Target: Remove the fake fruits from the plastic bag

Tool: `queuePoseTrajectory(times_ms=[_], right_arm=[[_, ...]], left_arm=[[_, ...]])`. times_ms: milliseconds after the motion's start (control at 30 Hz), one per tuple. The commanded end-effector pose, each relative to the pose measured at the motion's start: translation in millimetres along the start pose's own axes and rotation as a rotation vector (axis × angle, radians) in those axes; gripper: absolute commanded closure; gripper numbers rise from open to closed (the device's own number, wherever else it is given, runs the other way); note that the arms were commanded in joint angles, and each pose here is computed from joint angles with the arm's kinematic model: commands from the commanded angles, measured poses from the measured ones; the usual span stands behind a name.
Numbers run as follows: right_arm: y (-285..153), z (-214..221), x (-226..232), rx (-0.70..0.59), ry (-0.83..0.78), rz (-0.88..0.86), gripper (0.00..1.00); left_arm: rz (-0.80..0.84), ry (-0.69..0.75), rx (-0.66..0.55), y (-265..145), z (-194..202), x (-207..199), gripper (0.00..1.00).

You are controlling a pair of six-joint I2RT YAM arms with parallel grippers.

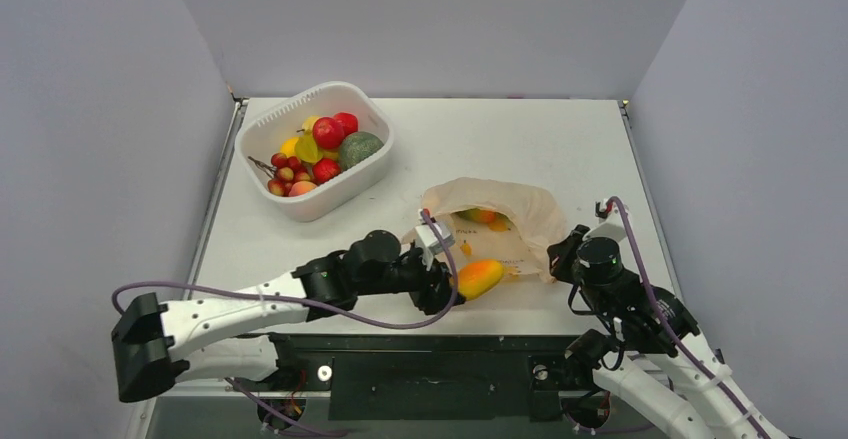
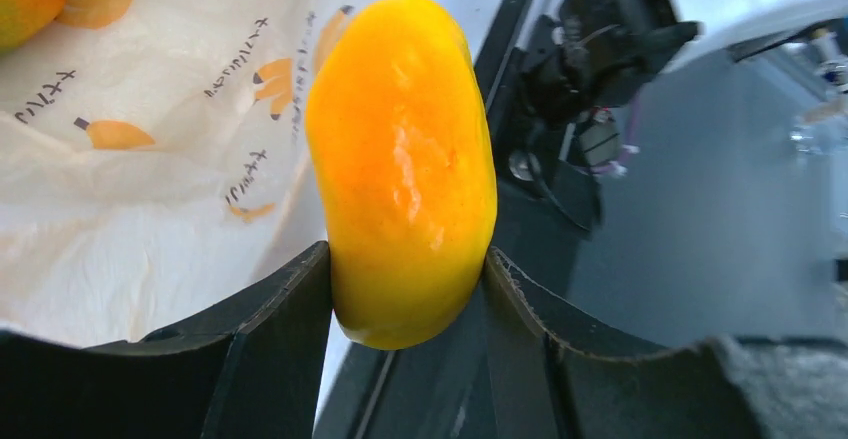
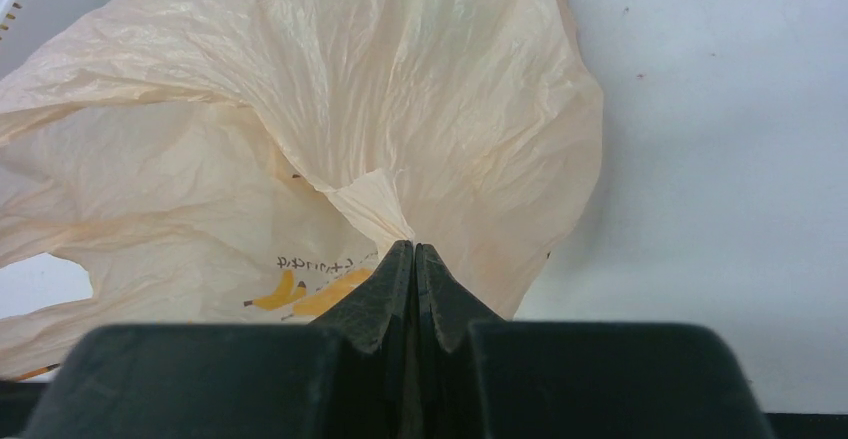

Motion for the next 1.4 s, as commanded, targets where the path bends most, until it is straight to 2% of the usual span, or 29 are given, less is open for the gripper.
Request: queuePoseTrajectory(times_ms=[0, 100, 233, 300, 500, 700, 900, 1100, 1167, 1200, 1233, 1300, 1367], right_arm=[[6.7, -16.5, 10.6, -0.061, -0.005, -0.010, 1.00], [9.9, -14.4, 12.8, -0.056, -0.004, -0.021, 1.00], [13.1, -8.2, 13.5, -0.039, 0.002, -0.032, 1.00], [13.2, -6.8, 13.9, -0.036, 0.005, -0.039, 1.00], [11.2, -7.9, 13.3, -0.046, 0.010, -0.045, 1.00], [10.1, -10.1, 14.1, -0.047, 0.010, -0.044, 1.00], [11.2, -10.9, 14.9, -0.044, 0.004, -0.039, 1.00], [12.1, -13.6, 17.9, -0.042, -0.003, -0.045, 1.00], [11.9, -14.2, 18.8, -0.043, -0.003, -0.050, 1.00], [11.7, -14.8, 19.3, -0.045, -0.003, -0.053, 1.00], [11.5, -15.0, 20.1, -0.043, -0.004, -0.058, 1.00], [11.4, -15.4, 20.9, -0.041, -0.005, -0.063, 1.00], [10.7, -16.5, 22.8, -0.042, -0.004, -0.074, 1.00]], left_arm=[[0.042, -0.066, 0.004, -54.0, -22.5, -20.3, 0.83], [0.024, -0.075, -0.104, -91.5, -59.4, -26.2, 0.83], [-0.127, -0.088, -0.207, -131.3, -109.7, -0.8, 0.82], [-0.267, -0.127, -0.242, -149.3, -133.9, 33.7, 0.83], [-0.520, -0.190, -0.379, -175.2, -191.1, 137.9, 0.86], [-0.769, -0.337, -0.444, -185.7, -195.5, 263.9, 0.86], [-0.949, -0.430, -0.418, -193.1, -174.8, 333.9, 0.83], [-1.055, -0.503, -0.351, -192.7, -146.9, 358.4, 0.60], [-1.067, -0.529, -0.338, -192.8, -139.0, 362.2, 0.47], [-1.081, -0.541, -0.330, -193.9, -135.6, 363.1, 0.35], [-1.086, -0.548, -0.327, -194.3, -133.4, 362.0, 0.28], [-1.109, -0.550, -0.333, -198.6, -130.9, 357.1, 0.08], [-1.111, -0.541, -0.341, -204.0, -132.4, 347.7, 0.04]])
Point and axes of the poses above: each gripper's point midway between its finger pads, its own y axis out along the fingers, its own x axis along the line the jaws close on, z = x × y, the point moved 6 cm from there along -y, back along the fingers, and after that the axes turned 6 degrees about -y, right-handed, at the moved point
